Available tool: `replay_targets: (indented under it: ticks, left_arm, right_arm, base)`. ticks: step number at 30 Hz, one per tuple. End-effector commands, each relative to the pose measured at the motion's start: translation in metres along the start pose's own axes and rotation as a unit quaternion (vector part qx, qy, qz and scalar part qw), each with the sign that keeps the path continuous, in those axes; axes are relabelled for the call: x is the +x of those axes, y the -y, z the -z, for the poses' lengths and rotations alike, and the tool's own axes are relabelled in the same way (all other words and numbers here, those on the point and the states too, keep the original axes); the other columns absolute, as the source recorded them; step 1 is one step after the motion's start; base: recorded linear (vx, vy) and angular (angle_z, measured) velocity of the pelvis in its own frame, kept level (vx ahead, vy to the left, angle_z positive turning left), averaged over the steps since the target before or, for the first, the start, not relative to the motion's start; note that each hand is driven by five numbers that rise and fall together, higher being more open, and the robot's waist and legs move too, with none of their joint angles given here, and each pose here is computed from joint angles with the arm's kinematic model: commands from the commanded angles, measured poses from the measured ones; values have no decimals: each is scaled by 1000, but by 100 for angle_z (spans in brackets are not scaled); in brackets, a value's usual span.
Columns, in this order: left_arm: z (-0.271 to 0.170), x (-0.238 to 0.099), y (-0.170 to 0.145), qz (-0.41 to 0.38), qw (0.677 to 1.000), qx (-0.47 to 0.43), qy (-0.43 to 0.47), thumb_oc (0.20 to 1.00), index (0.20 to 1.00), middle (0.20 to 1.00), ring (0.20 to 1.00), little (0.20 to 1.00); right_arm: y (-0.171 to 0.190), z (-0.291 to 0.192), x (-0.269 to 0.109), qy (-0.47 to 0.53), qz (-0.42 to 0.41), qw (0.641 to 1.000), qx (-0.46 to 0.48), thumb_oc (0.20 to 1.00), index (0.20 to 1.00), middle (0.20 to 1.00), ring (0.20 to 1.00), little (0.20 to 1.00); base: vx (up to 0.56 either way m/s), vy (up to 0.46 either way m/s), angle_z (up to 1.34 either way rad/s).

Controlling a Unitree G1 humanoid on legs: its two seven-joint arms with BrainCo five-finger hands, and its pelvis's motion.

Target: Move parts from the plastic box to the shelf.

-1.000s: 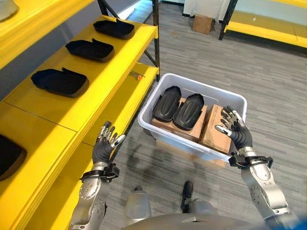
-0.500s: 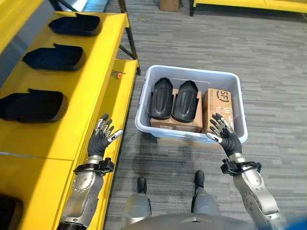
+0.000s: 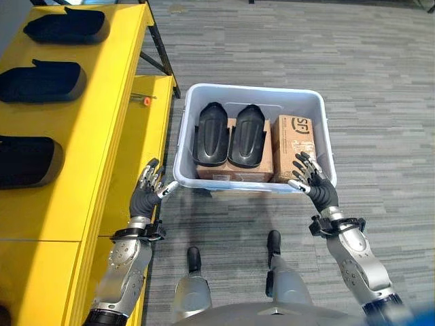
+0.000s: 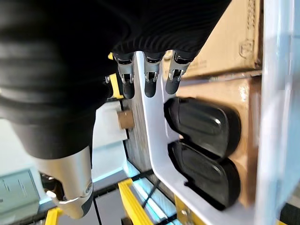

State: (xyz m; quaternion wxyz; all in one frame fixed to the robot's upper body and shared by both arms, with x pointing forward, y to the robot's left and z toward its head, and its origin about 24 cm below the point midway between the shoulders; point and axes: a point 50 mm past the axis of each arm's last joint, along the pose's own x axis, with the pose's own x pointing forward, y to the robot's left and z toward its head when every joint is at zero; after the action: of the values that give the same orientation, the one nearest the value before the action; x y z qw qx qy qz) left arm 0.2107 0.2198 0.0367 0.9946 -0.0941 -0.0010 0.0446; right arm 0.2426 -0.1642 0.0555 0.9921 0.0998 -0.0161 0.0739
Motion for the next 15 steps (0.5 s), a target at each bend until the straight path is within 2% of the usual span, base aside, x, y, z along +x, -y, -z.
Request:
replay_targets:
  ticks: [1, 7, 15]
  left_arm:
    - [-30, 16, 6, 2, 997, -1, 80, 1000, 1000, 1000, 1000, 1000]
    - [-37, 29, 27, 15, 995, -24, 100, 1000, 1000, 1000, 1000, 1000]
    - [-44, 36, 44, 34, 992, -36, 118, 1000, 1000, 1000, 1000, 1000]
  right_arm:
    - [-9, -39, 23, 98, -2, 995, -13, 1000, 1000, 1000, 1000, 1000]
    - [-33, -53, 54, 121, -4, 992, 29, 1000, 1000, 1000, 1000, 1000]
    - [-51, -74, 76, 158, -3, 986, 48, 1000, 1000, 1000, 1000, 1000]
  base:
    - [-6, -78, -7]
    - [-9, -48, -3]
    - [-1, -2, -1]
